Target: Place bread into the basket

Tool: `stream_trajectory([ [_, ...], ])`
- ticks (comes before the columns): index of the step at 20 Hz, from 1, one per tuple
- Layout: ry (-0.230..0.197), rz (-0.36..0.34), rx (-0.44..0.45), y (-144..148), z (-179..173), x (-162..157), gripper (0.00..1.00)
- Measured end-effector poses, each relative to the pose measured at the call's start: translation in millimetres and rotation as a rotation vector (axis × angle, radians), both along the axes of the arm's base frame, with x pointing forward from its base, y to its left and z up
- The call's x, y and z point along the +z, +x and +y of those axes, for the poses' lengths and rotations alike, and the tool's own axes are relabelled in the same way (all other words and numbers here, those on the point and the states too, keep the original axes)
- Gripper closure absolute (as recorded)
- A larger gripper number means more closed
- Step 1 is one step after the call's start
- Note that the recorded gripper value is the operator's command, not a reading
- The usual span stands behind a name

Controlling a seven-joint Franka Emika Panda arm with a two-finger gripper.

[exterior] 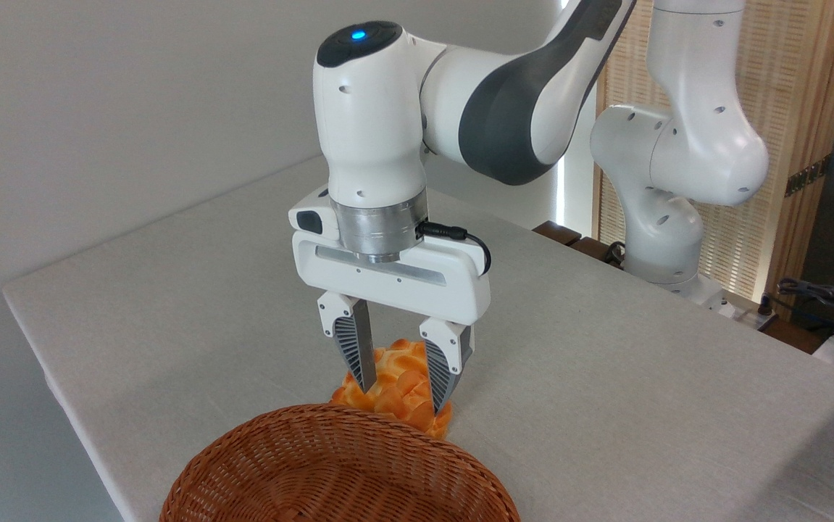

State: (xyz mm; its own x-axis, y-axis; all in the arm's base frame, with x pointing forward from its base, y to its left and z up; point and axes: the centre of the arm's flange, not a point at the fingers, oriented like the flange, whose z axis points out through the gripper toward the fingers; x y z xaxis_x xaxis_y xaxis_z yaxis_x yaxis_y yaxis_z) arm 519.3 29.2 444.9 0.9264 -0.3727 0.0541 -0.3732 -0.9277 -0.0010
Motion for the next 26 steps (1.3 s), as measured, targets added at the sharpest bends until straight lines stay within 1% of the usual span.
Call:
stream_trajectory([
  [5,0.000,0.002,-0.008,-1,-4,-4,0.00],
  [7,0.012,0.008,-0.017,-1,-4,-7,0.00],
  [8,0.030,0.015,-0.027,-2,-3,-10,0.00],
  [10,0.046,0.027,-0.037,-3,-3,-15,0.00],
  [13,0.053,0.044,-0.043,-3,-3,-24,0.00],
  [14,0.053,0.049,-0.043,-2,-3,-27,0.03],
  [15,0.053,0.050,-0.044,-2,-3,-28,0.16],
  [16,0.053,0.051,-0.044,-1,-3,-30,0.22],
  [17,0.053,0.051,-0.044,-1,-3,-30,0.37],
  [19,0.053,0.052,-0.045,-1,-3,-31,0.52],
  [20,0.054,0.052,-0.045,-1,-3,-31,0.55],
  [26,0.054,0.051,-0.045,-1,-3,-31,0.55],
])
